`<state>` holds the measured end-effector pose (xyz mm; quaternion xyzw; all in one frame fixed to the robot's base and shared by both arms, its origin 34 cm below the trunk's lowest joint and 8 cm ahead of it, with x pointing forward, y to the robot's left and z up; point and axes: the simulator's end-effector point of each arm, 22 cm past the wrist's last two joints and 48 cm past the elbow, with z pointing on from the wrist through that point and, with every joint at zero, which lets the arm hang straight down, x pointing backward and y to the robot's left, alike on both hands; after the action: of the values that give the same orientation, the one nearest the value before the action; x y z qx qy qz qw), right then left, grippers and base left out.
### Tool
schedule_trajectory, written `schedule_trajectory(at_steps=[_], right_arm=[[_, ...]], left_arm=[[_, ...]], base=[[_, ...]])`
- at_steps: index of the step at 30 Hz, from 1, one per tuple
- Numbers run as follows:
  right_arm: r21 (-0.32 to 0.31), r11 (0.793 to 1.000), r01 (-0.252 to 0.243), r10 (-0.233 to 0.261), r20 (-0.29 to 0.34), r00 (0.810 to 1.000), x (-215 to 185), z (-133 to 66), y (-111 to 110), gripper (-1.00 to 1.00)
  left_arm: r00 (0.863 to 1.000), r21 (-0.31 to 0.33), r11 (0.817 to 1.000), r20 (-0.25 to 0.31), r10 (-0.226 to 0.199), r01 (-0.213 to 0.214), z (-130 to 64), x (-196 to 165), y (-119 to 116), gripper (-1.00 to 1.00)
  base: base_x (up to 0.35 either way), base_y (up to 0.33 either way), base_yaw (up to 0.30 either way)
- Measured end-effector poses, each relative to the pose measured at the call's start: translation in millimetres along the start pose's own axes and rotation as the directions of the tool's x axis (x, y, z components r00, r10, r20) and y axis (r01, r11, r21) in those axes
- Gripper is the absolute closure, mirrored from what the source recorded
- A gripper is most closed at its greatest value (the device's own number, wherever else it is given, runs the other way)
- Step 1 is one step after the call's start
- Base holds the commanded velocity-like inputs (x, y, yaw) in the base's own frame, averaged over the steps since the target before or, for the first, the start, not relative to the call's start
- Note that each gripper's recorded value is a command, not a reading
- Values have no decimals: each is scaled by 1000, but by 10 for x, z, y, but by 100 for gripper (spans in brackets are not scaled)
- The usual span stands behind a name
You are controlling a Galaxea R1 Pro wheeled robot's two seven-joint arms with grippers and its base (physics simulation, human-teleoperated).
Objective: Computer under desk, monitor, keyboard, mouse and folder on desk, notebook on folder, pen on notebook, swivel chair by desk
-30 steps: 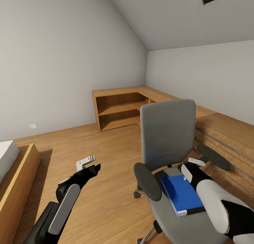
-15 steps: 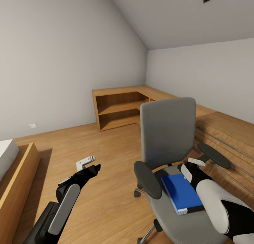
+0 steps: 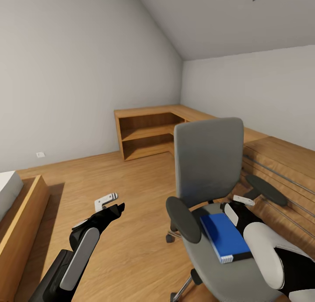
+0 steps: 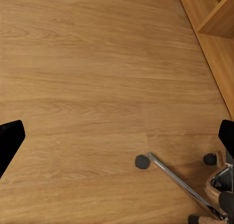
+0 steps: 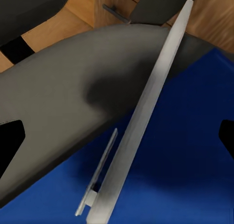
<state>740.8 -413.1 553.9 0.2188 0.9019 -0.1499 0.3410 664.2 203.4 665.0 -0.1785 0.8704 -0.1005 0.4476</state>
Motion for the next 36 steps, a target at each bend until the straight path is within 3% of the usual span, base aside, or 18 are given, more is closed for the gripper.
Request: schedule_trajectory(at_steps=[36], right_arm=[[-1,1000,0,0,0,1000,92,64,11,-100]], left_arm=[[1000,1,1000,-5,0,0,46,104,36,-100]], base=[[0,0,0]])
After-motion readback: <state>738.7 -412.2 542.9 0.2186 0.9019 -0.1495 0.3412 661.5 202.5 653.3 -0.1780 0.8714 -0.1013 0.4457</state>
